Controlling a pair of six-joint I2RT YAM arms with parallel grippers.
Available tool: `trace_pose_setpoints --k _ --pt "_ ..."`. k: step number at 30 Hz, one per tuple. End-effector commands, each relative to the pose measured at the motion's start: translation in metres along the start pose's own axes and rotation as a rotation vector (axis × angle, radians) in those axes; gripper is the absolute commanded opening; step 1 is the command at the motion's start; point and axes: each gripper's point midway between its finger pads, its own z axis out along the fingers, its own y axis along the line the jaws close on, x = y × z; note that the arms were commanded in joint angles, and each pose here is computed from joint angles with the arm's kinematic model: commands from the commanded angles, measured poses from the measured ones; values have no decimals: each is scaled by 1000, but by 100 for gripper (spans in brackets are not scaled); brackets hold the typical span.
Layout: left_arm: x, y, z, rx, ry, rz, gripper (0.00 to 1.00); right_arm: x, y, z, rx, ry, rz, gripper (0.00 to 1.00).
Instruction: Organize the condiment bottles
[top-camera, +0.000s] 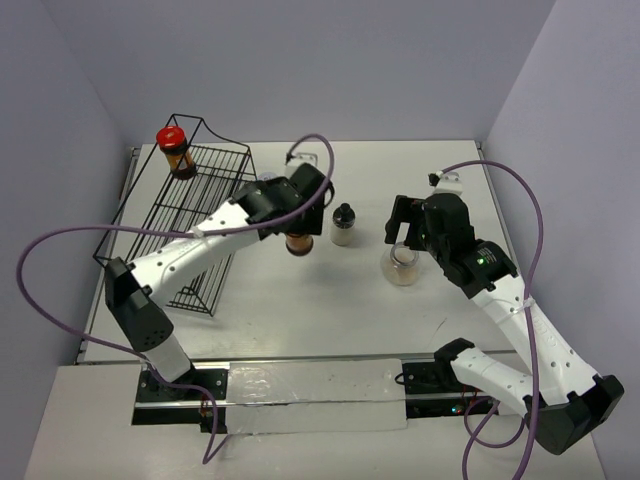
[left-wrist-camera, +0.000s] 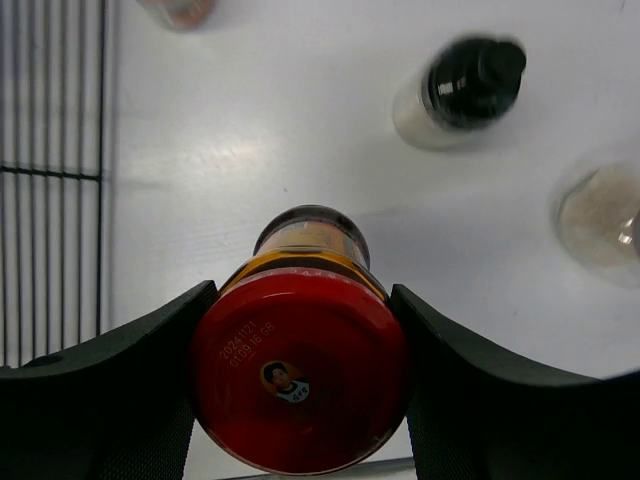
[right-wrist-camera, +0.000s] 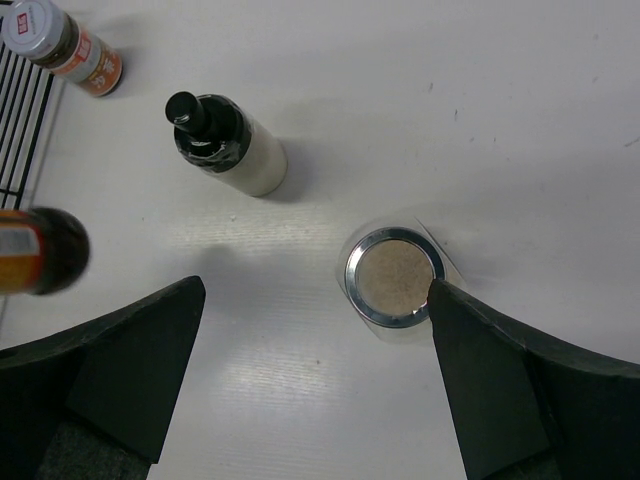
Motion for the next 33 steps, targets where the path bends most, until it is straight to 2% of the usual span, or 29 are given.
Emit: trace_pose_setpoints --k 1,4,10,16,25,33 --pt "-89 38 -56 -5 -225 -94 10 -21 2 -2 1 -69 9 100" --pt "-116 62 -64 -66 -275 -118 10 -21 6 -2 -19 -76 16 100" --pt "-183 133 -87 -183 -432 -272 10 -16 9 2 -33 -54 24 100" --pt "-216 182 -100 -295 -529 -361 10 -13 8 3 -33 -52 30 100" --pt "-232 273 -108 -434 -590 -480 10 -7 12 6 -54 -32 45 100" --pt "-234 318 -93 -517 -582 -516 10 -2 14 6 -68 -20 57 100"
